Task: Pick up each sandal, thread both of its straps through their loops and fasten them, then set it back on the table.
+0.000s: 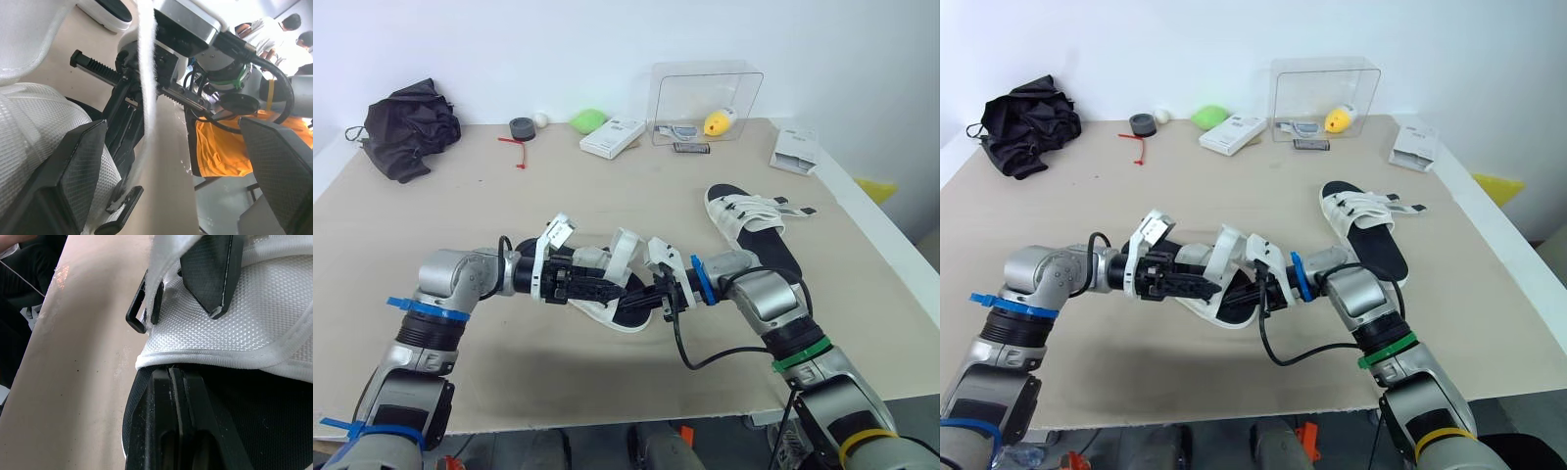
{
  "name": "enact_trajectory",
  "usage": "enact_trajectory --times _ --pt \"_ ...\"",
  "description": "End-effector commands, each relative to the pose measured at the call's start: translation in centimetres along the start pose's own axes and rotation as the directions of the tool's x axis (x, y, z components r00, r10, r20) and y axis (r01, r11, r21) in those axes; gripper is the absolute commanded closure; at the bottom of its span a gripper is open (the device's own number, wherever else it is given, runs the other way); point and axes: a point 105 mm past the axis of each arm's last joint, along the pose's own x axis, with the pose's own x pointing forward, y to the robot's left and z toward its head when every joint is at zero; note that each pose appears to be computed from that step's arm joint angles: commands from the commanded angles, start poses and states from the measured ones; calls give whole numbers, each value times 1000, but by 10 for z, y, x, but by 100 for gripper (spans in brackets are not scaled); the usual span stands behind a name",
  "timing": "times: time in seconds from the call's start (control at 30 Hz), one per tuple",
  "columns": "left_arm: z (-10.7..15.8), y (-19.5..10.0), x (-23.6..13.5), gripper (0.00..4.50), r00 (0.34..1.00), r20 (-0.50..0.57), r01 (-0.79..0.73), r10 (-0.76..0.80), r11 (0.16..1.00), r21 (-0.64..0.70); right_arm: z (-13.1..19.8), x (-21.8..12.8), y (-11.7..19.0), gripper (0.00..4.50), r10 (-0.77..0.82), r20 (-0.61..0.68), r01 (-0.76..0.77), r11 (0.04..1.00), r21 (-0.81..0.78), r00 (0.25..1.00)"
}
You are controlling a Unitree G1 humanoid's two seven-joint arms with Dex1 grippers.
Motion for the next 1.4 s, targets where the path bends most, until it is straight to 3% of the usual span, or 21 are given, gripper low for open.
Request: enact_trajectory --times 0.03,0.3,0.53,0.7,0.83,0.87,1.03,1.13,1.2,1.23,1.33,1.4 --pt "11 -1 -1 7 999 36 -9 9 1000 8 10 0 1 450 10 14 -10 999 -35 1000" --pt "14 2 6 7 999 33 -25 24 999 41 10 1 3 450 15 19 -15 999 -33 1000" --pt "0 7 4 7 997 -57 -42 48 993 110 10 2 5 450 21 23 -20 999 -33 1000" --pt "4 11 3 7 996 -46 -72 77 991 117 9 3 7 450 30 21 -29 999 -35 999" --pt "17 6 5 109 998 13 -55 54 996 76 8 4 8 450 36 20 -35 999 -35 999" --pt "20 4 6 153 999 21 -50 49 996 69 8 4 8 450 36 19 -36 999 -35 999" --pt "24 0 7 153 999 29 -42 40 998 51 8 4 9 450 40 18 -39 999 -35 999" --pt "18 5 3 226 997 2 -75 75 996 53 8 4 9 450 40 18 -40 999 -34 999" --pt "14 7 1 315 996 -15 -82 83 995 53 7 4 10 450 41 18 -40 999 -34 999" --pt "12 7 0 333 996 -28 -84 86 995 57 8 4 10 450 41 19 -40 999 -33 999" --pt "9 8 -1 447 993 -57 -94 99 993 72 9 3 10 450 41 22 -40 999 -31 999" --pt "7 10 -1 447 991 -78 -99 106 991 90 9 3 10 450 41 23 -40 999 -30 999"
